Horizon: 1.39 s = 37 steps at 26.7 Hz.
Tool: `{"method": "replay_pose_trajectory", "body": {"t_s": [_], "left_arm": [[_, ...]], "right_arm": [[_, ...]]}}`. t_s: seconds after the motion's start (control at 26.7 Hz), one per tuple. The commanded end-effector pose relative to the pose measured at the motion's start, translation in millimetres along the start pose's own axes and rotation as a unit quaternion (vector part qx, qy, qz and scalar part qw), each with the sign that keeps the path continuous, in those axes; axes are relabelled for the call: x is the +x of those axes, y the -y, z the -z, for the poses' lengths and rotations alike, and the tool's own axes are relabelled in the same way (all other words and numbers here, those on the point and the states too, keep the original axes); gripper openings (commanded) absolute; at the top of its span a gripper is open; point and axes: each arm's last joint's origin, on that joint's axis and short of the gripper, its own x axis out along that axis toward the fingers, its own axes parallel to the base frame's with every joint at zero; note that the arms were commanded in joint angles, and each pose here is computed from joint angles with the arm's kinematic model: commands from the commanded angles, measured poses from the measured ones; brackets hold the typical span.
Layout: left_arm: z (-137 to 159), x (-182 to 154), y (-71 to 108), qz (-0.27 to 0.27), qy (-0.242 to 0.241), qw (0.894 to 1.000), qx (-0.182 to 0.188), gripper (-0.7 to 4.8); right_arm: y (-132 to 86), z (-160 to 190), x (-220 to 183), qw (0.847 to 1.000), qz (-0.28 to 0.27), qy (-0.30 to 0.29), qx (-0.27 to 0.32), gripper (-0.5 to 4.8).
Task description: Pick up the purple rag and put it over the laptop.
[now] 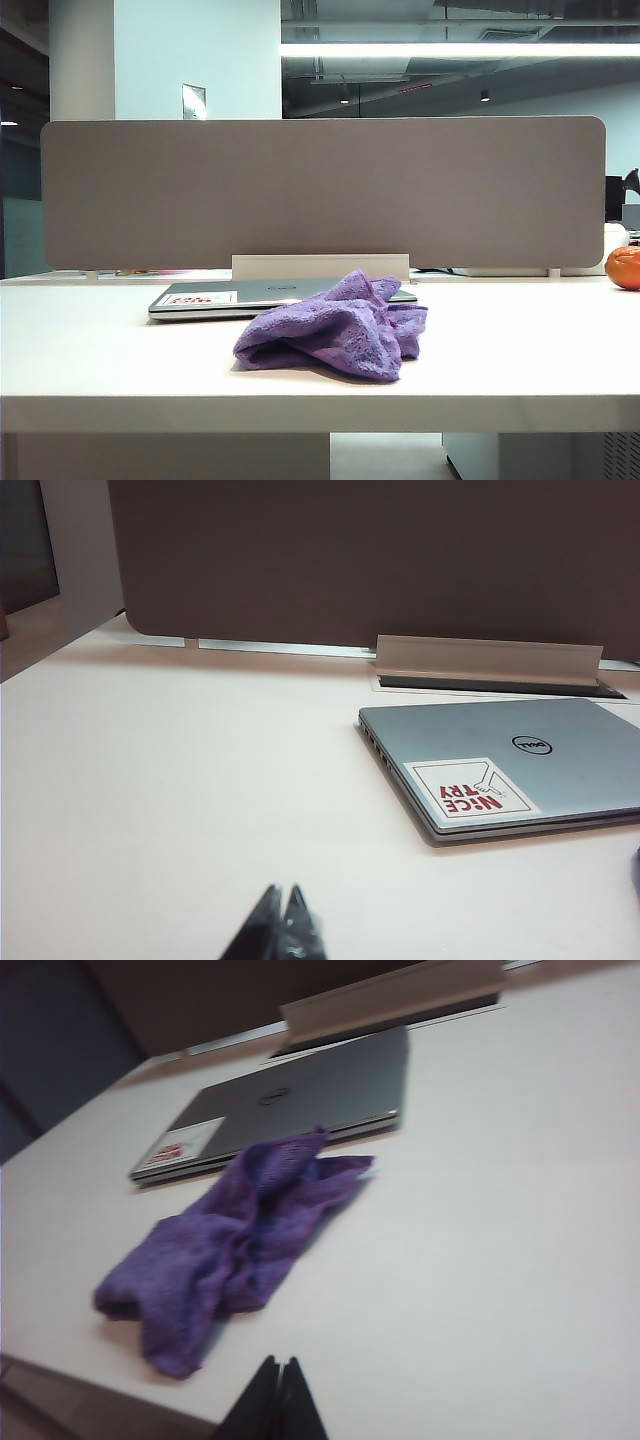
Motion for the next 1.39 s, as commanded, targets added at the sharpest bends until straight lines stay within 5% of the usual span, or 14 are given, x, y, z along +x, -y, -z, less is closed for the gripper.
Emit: {"method": "replay_pose_trajectory", "body": {"t_s": [0.04, 0.19, 0.49, 1.05, 1.31, 1.39], "left_arm": [[-6.5, -0.8, 1.3, 0.02, 0.013, 1.0, -0.003, -0.06], [-25.4, -4.8, 6.4, 0.097, 0.038, 0.995, 0.0, -0.06], [-59.3, -6.6, 9.4, 0.128, 0.055, 0.99, -0.007, -0.06], [-99.2, 72.6, 27.7, 0.25, -0.104, 0.962, -0.033, -0.06], [-87.8, 127.7, 72.6, 0.318, -0.185, 0.929, -0.034, 0.01], [-80.4, 138.4, 87.2, 0.326, -0.207, 0.922, -0.029, 0.42]], "right_arm": [[-1.9, -0.4, 0.2, 1.0, -0.031, 0.0, 0.001, 0.23], [-2.1, -0.6, 0.2, 0.999, -0.034, 0.0, 0.0, 0.22], [-2.1, -0.6, 0.2, 0.999, -0.034, 0.0, 0.0, 0.22], [-2.0, -0.7, 0.2, 0.999, -0.032, 0.001, 0.0, 0.22], [-2.0, -0.6, 0.2, 0.999, -0.032, 0.001, 0.0, 0.22], [-1.9, -0.7, 0.2, 1.0, -0.031, 0.001, 0.0, 0.22]]}}
